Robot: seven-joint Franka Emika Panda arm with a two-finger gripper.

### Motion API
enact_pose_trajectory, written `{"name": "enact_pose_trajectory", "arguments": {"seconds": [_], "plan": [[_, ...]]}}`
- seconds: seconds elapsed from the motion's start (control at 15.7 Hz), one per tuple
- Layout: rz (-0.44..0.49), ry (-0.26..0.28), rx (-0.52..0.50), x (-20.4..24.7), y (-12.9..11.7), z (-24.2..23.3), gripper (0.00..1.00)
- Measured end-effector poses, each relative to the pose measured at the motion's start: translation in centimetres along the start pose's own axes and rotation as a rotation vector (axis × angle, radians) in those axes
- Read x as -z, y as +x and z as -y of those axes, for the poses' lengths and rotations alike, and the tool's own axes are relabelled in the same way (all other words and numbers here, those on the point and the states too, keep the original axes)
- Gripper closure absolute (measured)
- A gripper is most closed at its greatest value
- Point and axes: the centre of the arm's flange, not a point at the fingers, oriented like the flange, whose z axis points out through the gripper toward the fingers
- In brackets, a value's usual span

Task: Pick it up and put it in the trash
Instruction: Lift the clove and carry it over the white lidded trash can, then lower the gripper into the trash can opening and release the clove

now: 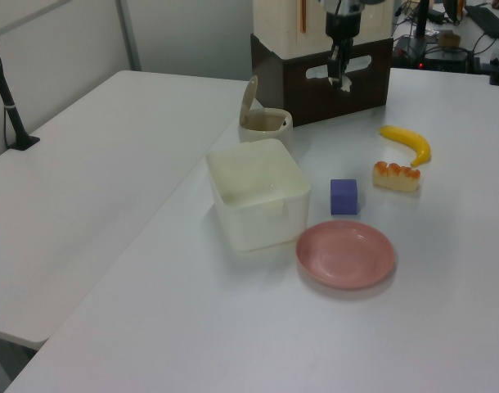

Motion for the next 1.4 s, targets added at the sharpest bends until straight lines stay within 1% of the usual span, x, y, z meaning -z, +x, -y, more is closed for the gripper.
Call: {"name": "enact_pose_trajectory", "arguments": {"seconds": [0.19,0.32,0.51,0.83,1.09,1.21,1.4], "plan": [[-0.085,0.03,-0.135,1.6,1.0,0.2,0.84],[-0.121,0.036,-0.215,1.0,2.0,0.4,0.84],[-0.136,0.043,-0.307,-0.8,3.7,1.6,0.84],[-0.206,-0.006,-0.467,-3.2,6.5,4.5,0.84],[-0.267,-0.004,-0.607,-3.6,8.2,5.7,0.84],[-0.296,-0.004,-0.652,-3.4,8.7,6.4,0.84],[-0.335,-0.034,-0.694,-4.6,9.3,8.1,0.84]]}}
